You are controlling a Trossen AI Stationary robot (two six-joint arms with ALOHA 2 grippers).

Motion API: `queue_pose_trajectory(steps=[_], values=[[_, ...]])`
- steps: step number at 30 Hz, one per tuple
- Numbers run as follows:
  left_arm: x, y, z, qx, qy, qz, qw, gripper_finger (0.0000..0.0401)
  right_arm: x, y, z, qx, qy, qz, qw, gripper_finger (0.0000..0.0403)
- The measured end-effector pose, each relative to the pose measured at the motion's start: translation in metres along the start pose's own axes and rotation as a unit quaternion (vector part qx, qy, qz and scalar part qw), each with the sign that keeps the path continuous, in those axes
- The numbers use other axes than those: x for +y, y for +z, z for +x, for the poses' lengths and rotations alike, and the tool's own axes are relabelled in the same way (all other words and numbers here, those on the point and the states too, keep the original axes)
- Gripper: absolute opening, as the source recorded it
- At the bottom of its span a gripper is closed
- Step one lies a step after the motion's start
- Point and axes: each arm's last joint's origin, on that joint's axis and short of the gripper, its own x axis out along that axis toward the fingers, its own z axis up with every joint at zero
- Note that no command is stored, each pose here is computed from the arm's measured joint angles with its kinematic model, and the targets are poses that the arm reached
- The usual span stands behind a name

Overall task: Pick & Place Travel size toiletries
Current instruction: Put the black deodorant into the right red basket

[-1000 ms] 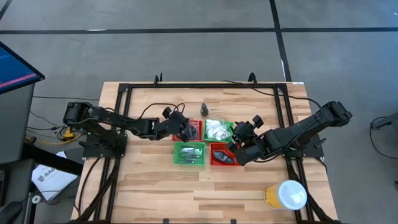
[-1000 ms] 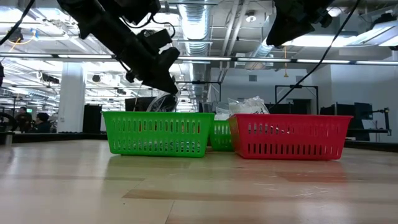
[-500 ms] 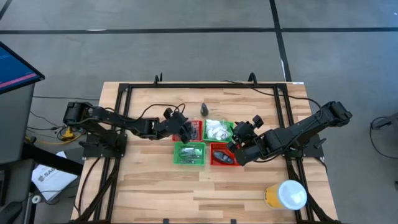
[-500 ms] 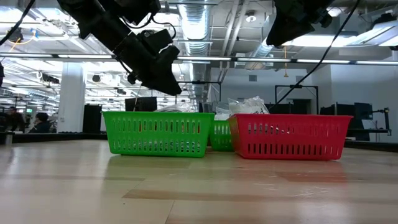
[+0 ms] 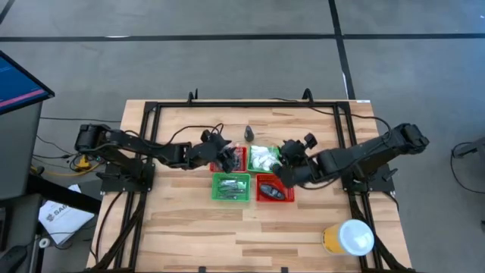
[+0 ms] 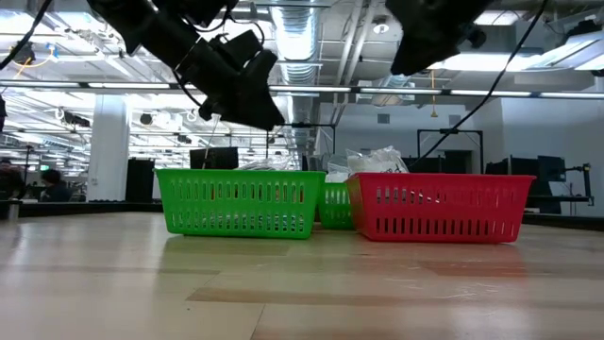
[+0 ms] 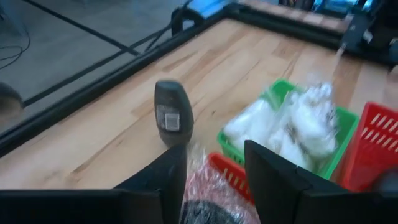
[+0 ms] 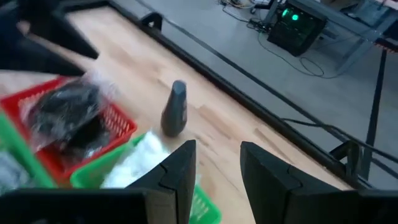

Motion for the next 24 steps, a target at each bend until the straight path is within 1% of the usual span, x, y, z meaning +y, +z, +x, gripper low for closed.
queue_pose_trajectory(steps=[3,7,9,13,17,21,24], values=[[-0.001,0.001,-0.001,-0.002,-0.002,0.0,1.0,0.0148,-0.002,0.008,0.01,-0.008,-0.006,0.021,1.0,0.0116],[-0.002,0.001,-0.003,-0.005,-0.006,-0.002,1.0,0.0148,0.0,0.015,0.021,-0.031,0.0,0.03,0.999,0.0116],[-0.002,0.001,-0.003,-0.006,-0.006,-0.002,1.0,0.0149,0.002,0.014,0.031,-0.036,0.019,0.032,0.999,0.0116],[-0.002,0.002,-0.003,-0.006,-0.006,-0.002,1.0,0.0147,0.002,0.017,0.052,-0.051,0.082,0.045,0.994,0.0116],[-0.002,0.002,-0.003,-0.006,-0.006,0.0,1.0,0.0146,-0.006,0.015,0.074,-0.063,0.126,0.068,0.988,0.0116],[-0.001,0.002,-0.002,-0.008,-0.005,0.022,1.0,0.0145,-0.019,0.013,0.093,-0.055,0.142,0.085,0.985,0.0116],[0.0,0.003,-0.001,-0.009,-0.003,0.024,1.0,0.0145,-0.023,0.013,0.108,-0.052,0.143,0.097,0.984,0.0116]])
